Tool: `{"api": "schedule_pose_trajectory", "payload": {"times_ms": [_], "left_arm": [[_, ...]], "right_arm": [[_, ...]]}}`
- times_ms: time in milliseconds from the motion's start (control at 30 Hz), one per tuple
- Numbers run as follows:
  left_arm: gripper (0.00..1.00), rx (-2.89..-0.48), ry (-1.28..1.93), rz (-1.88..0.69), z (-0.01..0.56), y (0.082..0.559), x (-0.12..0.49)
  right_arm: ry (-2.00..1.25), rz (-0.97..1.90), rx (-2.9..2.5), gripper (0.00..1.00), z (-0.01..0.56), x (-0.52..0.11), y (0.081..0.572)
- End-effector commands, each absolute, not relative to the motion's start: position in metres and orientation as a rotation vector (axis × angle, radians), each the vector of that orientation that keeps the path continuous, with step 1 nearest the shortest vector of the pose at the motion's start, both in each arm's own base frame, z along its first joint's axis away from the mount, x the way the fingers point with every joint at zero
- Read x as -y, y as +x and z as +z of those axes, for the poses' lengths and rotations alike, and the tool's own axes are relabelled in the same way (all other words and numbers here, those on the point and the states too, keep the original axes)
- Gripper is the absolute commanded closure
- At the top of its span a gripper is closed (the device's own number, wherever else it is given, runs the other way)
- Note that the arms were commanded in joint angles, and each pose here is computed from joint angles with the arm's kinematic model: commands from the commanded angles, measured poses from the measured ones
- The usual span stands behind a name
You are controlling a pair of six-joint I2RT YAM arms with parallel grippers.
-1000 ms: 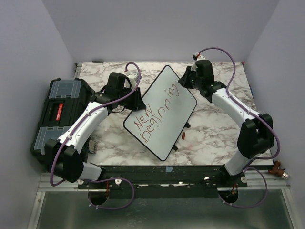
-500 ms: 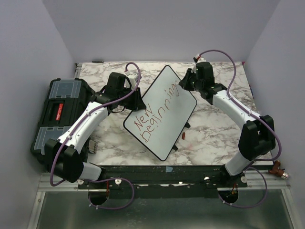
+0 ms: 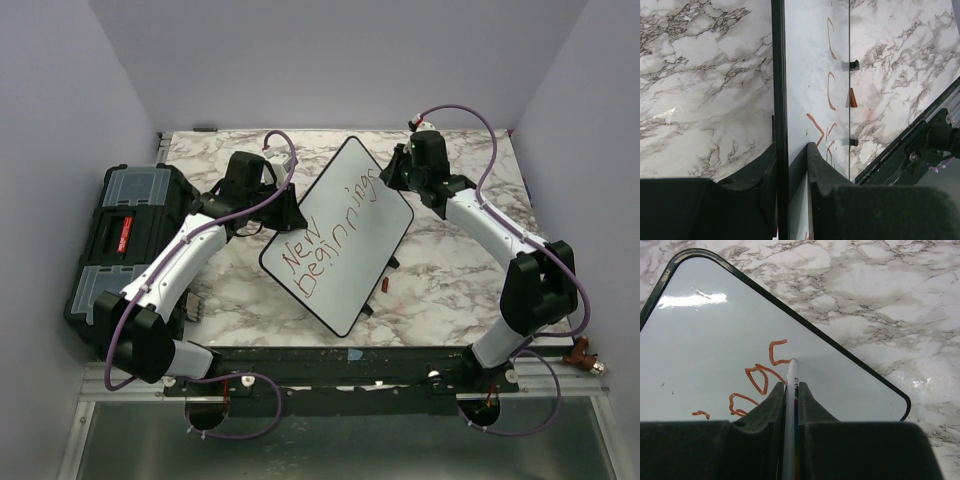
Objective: Write a sentence on the whiteboard
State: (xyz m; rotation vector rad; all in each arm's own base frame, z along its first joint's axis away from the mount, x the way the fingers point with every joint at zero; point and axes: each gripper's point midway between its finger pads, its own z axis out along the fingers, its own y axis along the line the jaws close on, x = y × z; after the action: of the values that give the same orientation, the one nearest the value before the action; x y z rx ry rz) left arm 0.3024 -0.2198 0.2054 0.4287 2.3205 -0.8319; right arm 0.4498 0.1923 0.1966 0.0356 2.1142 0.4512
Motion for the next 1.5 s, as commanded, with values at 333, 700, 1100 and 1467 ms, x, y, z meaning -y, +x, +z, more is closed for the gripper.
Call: {"api": "schedule_pose_trajectory", "payload": {"times_ms": [333,700,1100,1467], "left_arm": [[1.0,-2.405,0.591,-0.631,0.167,0.289,0.203],[1.0,-2.401,0.592,-0.633,0.167,0.288,0.203],[1.0,-2.404,0.592,-0.633,0.166,0.286,0.203],[1.0,-2.407,0.59,-0.621,0.164,0.287,0.202]], "right_arm": [[0.05,0.418,-2.189,0.99,0.17,-0.185,0.437],[0.059,0.431,-2.213,0.99,0.161,-0.183,0.424],[0.044,0.512,-2.183,0.99,0.183,-0.19,0.413],[0.074,0.617,-2.123,0.99,0.229,-0.187,0.377]]}}
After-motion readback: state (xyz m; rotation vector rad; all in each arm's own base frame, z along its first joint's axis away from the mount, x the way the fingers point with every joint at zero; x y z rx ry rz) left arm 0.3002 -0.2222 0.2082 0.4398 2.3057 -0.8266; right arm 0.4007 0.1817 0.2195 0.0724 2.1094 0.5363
